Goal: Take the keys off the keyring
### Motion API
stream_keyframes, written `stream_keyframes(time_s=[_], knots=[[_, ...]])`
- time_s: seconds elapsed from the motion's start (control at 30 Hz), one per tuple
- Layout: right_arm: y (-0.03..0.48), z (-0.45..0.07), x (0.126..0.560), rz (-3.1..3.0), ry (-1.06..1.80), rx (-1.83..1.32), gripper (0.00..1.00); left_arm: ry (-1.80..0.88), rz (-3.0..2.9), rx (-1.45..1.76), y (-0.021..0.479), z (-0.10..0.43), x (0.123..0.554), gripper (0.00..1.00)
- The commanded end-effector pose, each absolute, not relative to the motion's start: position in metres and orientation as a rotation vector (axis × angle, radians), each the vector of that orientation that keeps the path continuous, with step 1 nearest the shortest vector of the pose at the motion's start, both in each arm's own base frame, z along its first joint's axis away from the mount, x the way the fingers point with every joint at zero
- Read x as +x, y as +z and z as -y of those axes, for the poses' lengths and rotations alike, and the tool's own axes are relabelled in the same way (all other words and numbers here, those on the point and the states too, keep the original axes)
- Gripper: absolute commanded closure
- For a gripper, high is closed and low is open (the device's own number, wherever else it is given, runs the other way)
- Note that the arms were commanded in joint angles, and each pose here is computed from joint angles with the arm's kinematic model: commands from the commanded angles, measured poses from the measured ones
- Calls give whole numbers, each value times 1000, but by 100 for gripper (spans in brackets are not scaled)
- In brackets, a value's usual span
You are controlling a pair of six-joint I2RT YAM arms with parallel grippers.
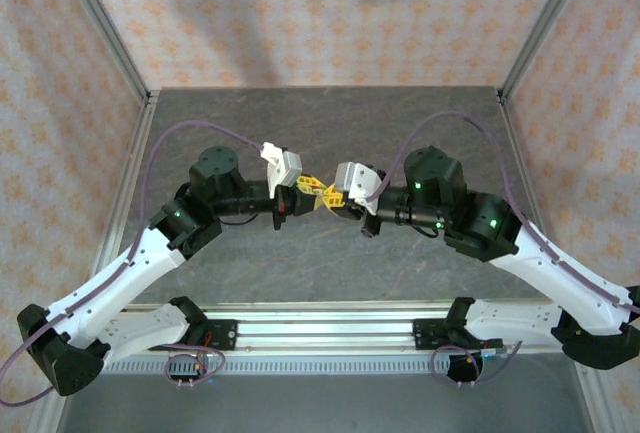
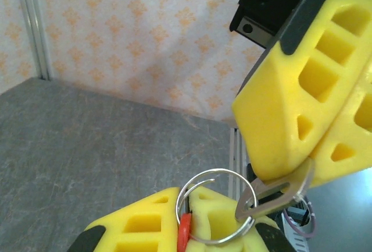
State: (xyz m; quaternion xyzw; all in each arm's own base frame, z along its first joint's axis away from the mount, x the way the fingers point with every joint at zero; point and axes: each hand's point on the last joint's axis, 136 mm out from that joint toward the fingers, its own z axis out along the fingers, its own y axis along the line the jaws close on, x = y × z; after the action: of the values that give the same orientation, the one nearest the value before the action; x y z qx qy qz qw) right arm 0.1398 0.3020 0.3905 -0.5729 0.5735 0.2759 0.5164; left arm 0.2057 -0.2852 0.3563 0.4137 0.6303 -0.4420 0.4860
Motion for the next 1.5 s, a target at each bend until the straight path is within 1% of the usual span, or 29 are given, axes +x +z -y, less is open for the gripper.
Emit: stream_keyframes(time_s=[0.0, 0.37, 0.9, 1.03, 1.2, 1.33, 1.47], knots=[[360, -316, 42, -1275, 1094, -1731, 100, -967, -1465, 879, 391, 280, 238, 100], [346, -325, 33, -1305, 1139, -1837, 100, -963, -1477, 902, 392, 280, 236, 100], [285, -351, 54, -1458, 842, -2015, 100, -904, -1475, 907, 388, 275, 238, 100], [280, -358, 65, -1475, 794, -1972, 100, -895, -1463, 892, 390, 273, 237, 100], [279, -370, 74, -1478, 809, -1862, 100, -890, -1446, 867, 393, 269, 236, 100], [291, -381, 88, -1480, 837, -1697, 100, -913, -1428, 848, 396, 267, 232, 100], [311, -383, 102, -1468, 932, -1511, 100, -932, -1408, 832, 398, 264, 227, 100]])
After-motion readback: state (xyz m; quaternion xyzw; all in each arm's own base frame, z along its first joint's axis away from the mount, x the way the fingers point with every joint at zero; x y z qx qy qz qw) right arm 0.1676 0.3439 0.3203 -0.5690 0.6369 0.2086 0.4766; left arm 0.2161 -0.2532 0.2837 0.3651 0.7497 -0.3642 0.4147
